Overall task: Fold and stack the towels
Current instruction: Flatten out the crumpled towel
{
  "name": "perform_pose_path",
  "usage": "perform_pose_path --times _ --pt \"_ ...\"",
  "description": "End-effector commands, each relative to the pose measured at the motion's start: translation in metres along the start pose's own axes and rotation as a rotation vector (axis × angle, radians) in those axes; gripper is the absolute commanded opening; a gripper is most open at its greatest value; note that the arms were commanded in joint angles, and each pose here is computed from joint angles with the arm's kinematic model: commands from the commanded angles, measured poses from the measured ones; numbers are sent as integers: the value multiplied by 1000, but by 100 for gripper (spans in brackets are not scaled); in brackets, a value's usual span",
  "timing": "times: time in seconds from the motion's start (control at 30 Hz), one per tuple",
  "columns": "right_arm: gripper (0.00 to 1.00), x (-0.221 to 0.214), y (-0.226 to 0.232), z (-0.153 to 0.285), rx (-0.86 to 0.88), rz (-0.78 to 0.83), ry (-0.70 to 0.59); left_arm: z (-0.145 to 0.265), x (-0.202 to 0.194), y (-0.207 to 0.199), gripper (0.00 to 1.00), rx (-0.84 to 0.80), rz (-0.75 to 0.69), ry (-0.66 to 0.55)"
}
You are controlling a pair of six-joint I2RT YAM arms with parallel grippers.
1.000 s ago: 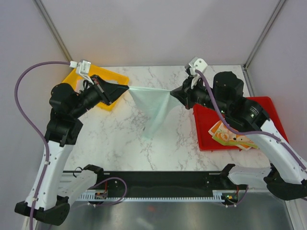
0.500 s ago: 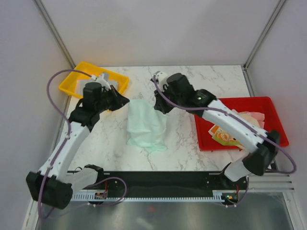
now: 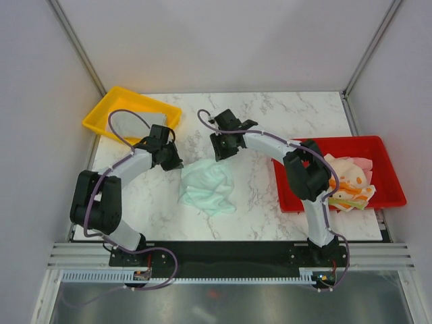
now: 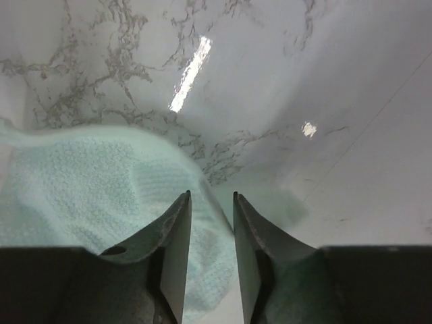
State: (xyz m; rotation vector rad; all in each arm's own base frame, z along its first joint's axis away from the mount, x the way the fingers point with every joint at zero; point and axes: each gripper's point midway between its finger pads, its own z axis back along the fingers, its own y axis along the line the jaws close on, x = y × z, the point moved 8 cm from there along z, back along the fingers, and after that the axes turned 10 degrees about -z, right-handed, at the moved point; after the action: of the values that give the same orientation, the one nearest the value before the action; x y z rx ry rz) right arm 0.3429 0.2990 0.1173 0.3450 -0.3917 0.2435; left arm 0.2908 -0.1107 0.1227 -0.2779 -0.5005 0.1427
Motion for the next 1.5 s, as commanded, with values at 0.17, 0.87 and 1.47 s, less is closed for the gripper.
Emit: perform_pose_path --times 0.17,0.87,1.47 --pt "52 35 -28 35 187 124 -119 -8 44 -11 2 12 -20 -136" --pt "50 37 -79 5 392 531 -163 -16 68 -15 2 57 -74 -156" --pt "45 21 -94 -13 447 514 -33 -21 70 -16 2 62 -76 -152"
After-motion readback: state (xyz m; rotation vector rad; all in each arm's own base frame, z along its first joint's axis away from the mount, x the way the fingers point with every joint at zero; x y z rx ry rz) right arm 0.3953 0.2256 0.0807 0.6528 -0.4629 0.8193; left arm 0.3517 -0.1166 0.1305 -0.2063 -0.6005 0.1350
